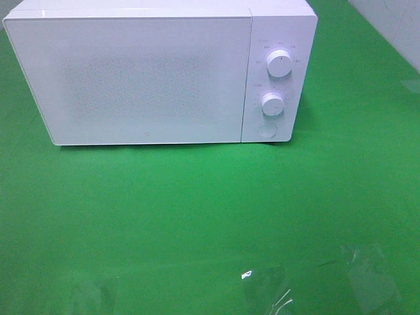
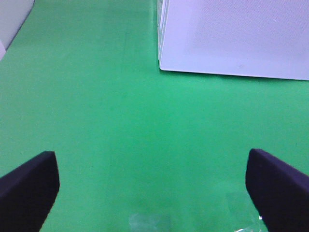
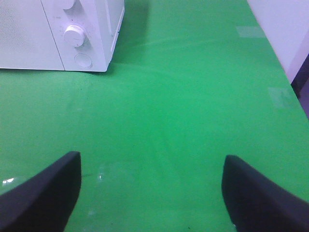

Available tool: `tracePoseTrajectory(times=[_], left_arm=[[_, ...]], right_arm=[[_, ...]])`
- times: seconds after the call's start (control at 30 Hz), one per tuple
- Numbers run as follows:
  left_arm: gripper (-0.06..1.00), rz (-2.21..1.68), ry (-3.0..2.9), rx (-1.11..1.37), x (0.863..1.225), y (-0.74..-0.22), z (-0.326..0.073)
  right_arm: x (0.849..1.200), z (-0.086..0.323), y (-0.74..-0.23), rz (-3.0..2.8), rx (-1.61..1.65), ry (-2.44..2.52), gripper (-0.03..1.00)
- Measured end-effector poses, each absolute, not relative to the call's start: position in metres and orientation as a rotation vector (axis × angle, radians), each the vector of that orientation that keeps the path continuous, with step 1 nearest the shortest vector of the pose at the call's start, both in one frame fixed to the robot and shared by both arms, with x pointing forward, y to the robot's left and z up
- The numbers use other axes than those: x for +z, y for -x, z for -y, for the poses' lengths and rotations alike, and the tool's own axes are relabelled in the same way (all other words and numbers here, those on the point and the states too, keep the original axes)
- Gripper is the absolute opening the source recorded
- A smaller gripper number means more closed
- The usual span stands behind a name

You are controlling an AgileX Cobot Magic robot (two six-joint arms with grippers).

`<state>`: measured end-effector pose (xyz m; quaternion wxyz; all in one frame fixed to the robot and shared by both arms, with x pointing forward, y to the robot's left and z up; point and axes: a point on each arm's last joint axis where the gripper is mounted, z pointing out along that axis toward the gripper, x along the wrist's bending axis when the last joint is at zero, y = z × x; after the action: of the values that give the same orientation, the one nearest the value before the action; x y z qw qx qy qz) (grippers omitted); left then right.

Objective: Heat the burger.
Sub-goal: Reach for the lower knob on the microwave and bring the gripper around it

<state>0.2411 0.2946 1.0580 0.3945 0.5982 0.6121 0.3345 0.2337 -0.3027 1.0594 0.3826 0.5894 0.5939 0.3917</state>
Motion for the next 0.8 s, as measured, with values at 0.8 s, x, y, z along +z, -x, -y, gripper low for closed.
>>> tracePoseTrajectory(times=[0.8], left_arm=[[0.97, -1.522, -1.478, 0.879, 1.0574, -0.2329, -0.2948]], right_arm=[[1.0594, 0.3027, -0.2337, -1.515, 0.999, -1.503, 0.76]])
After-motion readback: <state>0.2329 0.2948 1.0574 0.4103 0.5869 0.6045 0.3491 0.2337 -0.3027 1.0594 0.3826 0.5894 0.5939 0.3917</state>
